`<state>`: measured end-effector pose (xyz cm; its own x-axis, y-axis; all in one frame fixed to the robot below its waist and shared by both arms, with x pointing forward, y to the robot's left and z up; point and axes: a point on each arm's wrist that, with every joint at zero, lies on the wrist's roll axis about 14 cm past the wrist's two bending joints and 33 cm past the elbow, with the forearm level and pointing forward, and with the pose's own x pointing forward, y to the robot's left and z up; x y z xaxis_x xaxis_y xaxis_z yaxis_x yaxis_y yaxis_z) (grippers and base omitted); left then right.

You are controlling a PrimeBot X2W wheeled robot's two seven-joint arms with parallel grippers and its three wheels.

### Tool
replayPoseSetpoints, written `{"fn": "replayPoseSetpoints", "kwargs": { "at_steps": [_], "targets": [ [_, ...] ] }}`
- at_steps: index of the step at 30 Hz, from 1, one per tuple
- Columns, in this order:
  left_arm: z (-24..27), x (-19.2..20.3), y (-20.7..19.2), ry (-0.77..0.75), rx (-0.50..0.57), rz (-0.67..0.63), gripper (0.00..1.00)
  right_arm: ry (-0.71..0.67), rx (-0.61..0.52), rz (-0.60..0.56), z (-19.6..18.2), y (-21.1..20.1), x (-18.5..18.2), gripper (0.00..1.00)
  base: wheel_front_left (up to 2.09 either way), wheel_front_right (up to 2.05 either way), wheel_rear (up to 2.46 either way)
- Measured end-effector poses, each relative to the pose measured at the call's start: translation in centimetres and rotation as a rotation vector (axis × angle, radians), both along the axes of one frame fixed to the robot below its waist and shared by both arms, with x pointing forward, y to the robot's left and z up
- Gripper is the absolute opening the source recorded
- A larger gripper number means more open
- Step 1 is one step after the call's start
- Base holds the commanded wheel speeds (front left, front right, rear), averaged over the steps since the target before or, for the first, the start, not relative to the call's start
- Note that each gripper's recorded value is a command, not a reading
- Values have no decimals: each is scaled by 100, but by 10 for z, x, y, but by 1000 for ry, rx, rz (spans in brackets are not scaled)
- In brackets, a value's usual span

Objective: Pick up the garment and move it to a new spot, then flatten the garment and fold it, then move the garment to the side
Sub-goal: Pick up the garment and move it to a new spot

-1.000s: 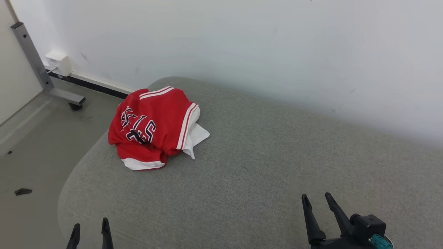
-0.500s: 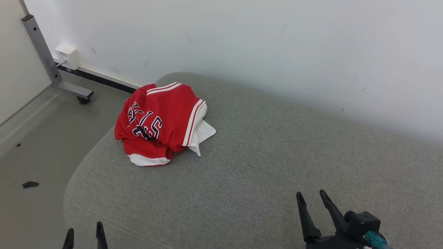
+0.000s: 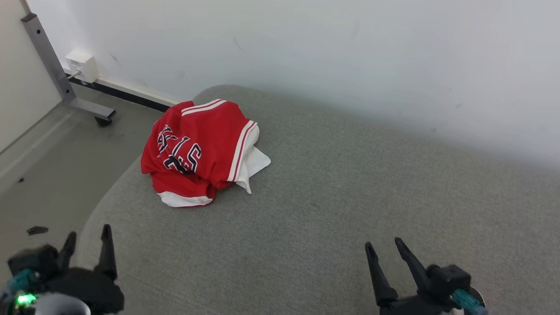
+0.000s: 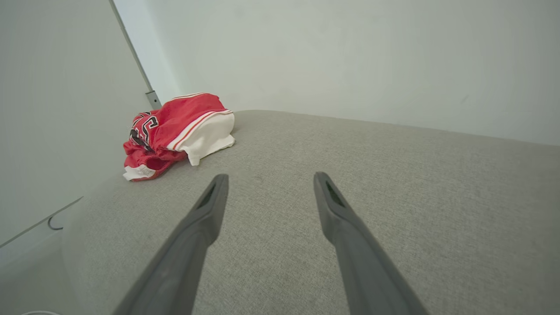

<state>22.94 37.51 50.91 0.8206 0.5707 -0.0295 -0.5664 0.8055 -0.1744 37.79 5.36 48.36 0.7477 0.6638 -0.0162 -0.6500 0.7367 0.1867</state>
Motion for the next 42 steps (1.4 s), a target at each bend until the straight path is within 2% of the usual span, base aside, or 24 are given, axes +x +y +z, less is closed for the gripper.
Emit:
{"fn": "replayPoseSetpoints", "kwargs": {
  "at_steps": [9,13,14,15,16,18,26,33,37,38,39,40,42],
  "targets": [
    [43,63,57,40,-74,-13,100,-55,-35,72,14,19,17,100,0,0,0],
    [55,106,78,32,-203,0,100,-71,-24,67,17,16,40,100,0,0,0],
    [55,116,81,7,-271,14,100,-69,-23,63,15,14,44,100,0,0,0],
    [54,127,82,-25,-350,23,100,-71,-20,58,14,12,50,100,0,0,0],
    [53,140,79,-13,-378,9,100,-69,-20,55,12,10,55,100,0,0,0],
    [49,162,77,56,-368,-16,100,-58,-18,45,5,5,63,100,0,0,0],
    [2,223,68,215,-457,-36,100,32,-34,-30,-44,-26,88,100,0,0,0],
    [-51,257,42,338,-500,-53,100,104,-51,-104,-77,-55,95,100,0,0,0],
    [-77,265,28,394,-510,-70,100,115,-49,-128,-84,-62,98,100,0,0,0],
    [-82,265,26,408,-515,-68,80,119,-50,-133,-85,-64,98,100,0,0,0],
    [-87,266,24,425,-510,-71,45,120,-51,-138,-86,-66,99,100,0,0,0],
    [-91,266,22,439,-501,-71,1,120,-49,-143,-86,-67,99,100,0,0,0],
    [-93,264,23,455,-464,-64,0,119,-50,-148,-86,-69,100,100,0,0,0]
  ]
}}
